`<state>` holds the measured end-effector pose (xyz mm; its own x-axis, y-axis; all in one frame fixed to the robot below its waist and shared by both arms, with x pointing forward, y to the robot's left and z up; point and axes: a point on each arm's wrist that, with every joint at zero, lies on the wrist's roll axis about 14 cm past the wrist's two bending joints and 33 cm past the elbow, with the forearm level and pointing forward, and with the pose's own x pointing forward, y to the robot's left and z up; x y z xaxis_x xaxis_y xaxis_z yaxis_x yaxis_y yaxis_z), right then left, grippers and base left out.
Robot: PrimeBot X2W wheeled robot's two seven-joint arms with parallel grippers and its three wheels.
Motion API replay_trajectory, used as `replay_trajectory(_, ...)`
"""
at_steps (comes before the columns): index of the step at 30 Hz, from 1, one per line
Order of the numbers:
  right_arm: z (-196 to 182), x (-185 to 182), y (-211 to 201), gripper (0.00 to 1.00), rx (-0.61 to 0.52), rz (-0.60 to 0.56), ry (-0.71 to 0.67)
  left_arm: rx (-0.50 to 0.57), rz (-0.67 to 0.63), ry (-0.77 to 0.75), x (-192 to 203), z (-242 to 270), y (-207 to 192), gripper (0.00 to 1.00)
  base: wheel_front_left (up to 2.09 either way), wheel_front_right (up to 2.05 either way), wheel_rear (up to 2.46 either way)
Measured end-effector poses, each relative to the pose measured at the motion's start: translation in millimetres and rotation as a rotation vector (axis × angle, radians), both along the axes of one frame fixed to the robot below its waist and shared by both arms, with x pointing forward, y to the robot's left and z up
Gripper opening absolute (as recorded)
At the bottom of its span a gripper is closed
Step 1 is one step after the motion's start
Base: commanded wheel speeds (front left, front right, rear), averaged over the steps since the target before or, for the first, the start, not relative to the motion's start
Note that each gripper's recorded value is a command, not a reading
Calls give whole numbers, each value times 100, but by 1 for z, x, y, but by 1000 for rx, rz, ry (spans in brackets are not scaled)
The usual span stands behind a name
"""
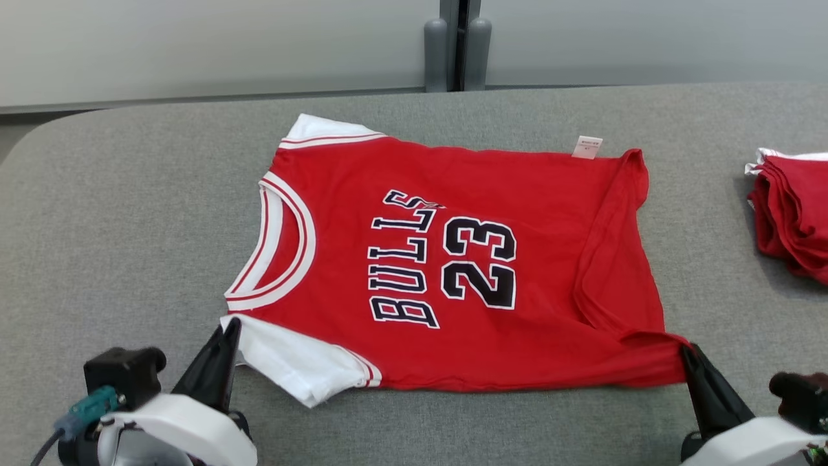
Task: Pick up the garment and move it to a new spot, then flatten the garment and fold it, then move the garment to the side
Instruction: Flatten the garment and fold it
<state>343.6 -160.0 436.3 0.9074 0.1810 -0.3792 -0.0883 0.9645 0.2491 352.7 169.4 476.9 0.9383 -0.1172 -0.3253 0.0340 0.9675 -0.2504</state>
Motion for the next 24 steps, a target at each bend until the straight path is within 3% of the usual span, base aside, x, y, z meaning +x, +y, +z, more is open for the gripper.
replay_trajectory(14, -27, 79, 1, 2, 8, 8, -8, -77, -32, 8, 97, -35, -1, 2, 0, 0, 0)
replay_trajectory(15, -26, 83, 3, 38, 12, 10, -22, -86, -29, 1, 102, -36, -1, 85, 0, 0, 0)
replay_trajectory(16, -27, 86, 5, 85, 14, 14, -29, -100, -27, -4, 105, -38, -2, 100, 0, 0, 0)
replay_trajectory(17, -28, 88, 8, 100, 19, 22, -34, -110, -27, -1, 107, -42, -3, 100, 0, 0, 0)
replay_trajectory(20, -16, 94, 11, 100, 10, 30, -118, -105, -11, -36, 109, -46, -1, 100, 0, 0, 0)
replay_trajectory(24, 10, 97, 8, 100, -32, 29, -255, -10, 26, -177, 111, -29, 8, 100, 0, 0, 0)
